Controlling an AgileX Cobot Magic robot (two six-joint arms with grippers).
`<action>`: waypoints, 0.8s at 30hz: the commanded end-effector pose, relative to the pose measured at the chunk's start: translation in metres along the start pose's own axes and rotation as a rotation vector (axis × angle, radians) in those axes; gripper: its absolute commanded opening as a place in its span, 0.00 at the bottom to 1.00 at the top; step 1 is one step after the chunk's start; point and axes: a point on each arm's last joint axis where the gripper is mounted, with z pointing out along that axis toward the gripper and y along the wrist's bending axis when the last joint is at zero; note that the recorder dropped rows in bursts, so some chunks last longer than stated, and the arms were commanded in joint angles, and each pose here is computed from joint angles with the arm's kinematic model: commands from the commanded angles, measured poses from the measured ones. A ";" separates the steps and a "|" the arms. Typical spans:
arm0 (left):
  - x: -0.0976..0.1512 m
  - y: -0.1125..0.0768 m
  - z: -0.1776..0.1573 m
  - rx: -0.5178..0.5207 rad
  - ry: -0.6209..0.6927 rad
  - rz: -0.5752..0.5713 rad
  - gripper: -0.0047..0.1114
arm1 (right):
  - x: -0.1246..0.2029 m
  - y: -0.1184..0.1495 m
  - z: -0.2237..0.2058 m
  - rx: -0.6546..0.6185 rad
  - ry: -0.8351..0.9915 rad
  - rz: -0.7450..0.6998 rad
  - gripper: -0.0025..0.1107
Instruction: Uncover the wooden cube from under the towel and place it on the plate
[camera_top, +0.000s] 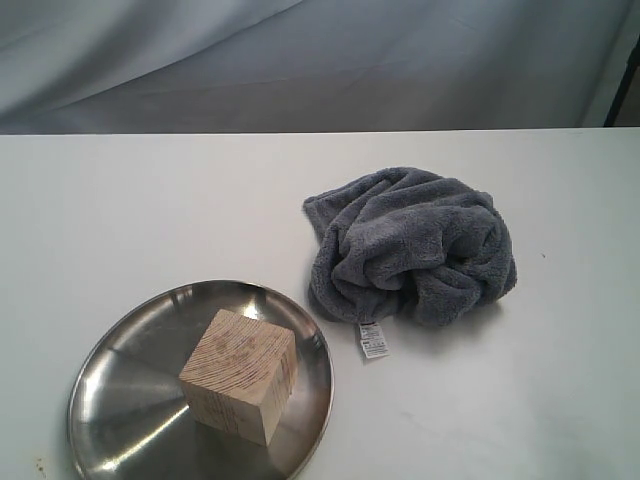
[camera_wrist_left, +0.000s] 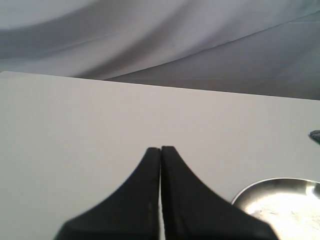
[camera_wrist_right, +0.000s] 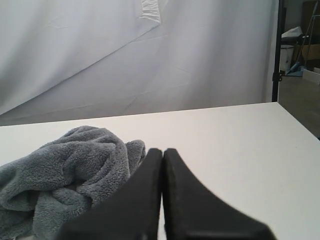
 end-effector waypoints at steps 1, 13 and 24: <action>0.001 0.000 0.000 0.001 -0.007 -0.010 0.06 | 0.002 -0.001 0.000 0.012 0.013 0.020 0.02; 0.001 0.000 0.000 0.001 -0.007 -0.010 0.06 | 0.011 -0.004 -0.008 0.067 0.070 -0.041 0.02; 0.001 0.000 0.000 0.001 -0.007 -0.011 0.06 | 0.019 -0.005 -0.008 0.066 0.160 -0.049 0.02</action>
